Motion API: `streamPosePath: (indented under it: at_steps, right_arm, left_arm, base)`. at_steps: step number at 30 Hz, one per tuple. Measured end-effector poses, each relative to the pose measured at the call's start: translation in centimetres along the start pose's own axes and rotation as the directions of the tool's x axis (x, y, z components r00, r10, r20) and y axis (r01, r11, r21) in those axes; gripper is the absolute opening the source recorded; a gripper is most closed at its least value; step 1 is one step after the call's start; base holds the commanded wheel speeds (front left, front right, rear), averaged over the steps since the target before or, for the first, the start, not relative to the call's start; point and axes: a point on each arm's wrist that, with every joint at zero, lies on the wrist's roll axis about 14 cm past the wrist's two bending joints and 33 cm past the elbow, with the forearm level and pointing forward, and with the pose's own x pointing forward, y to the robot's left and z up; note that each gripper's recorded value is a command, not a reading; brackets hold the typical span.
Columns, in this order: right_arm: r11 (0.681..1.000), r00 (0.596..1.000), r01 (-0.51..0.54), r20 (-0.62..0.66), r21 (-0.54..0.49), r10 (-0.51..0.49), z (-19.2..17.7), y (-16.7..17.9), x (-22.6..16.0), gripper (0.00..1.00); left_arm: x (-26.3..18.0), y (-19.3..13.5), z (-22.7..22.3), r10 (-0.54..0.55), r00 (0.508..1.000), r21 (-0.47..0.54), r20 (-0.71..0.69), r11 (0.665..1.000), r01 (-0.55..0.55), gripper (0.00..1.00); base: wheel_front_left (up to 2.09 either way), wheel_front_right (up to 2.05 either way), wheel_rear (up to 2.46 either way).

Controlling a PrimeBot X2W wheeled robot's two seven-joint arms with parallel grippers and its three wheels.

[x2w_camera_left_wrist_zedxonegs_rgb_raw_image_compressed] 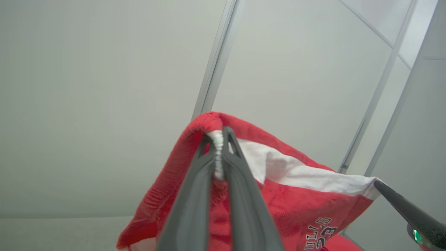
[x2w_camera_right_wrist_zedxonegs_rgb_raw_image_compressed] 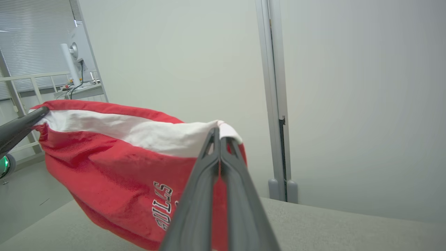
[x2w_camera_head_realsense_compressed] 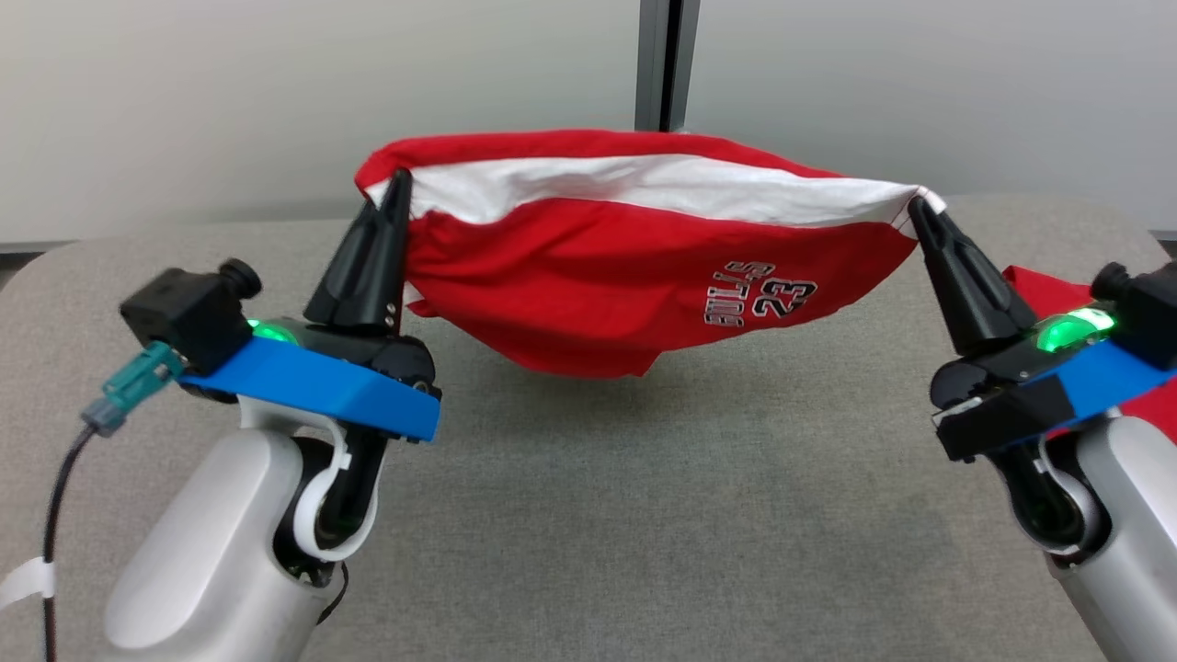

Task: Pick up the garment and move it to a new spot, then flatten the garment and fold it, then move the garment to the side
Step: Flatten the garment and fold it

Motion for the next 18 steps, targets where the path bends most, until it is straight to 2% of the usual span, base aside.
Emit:
streamPosePath:
  at_steps: [6, 12, 15, 18]
  right_arm:
    - [0.997, 0.986, -0.024, 0.162, -0.071, 0.035, 7.6, 1.8, -2.6, 0.00]
    - [0.990, 0.960, 0.004, 0.277, -0.139, 0.035, 13.6, 3.4, -5.8, 0.00]
    - [0.987, 0.961, 0.019, 0.275, -0.160, 0.026, 14.4, 3.7, -6.3, 0.00]
    - [0.988, 0.972, 0.041, 0.235, -0.149, -0.005, 13.5, 3.1, -6.0, 0.00]
  left_arm:
    - [-0.3, -4.2, 6.9, -0.111, 0.989, 0.044, 0.098, 0.993, 0.107, 0.00]
    - [-0.7, -7.7, 10.3, -0.210, 0.975, 0.071, 0.079, 0.976, 0.204, 0.00]
    - [-0.2, -7.5, 10.0, -0.211, 0.977, 0.111, 0.025, 0.972, 0.207, 0.00]
    - [0.9, -7.1, 8.2, -0.208, 0.977, 0.113, -0.049, 0.971, 0.212, 0.00]
  base:
    - [0.00, 0.00, 0.00]
    - [0.00, 0.00, 0.00]
    - [0.00, 0.00, 0.00]
    - [0.00, 0.00, 0.00]
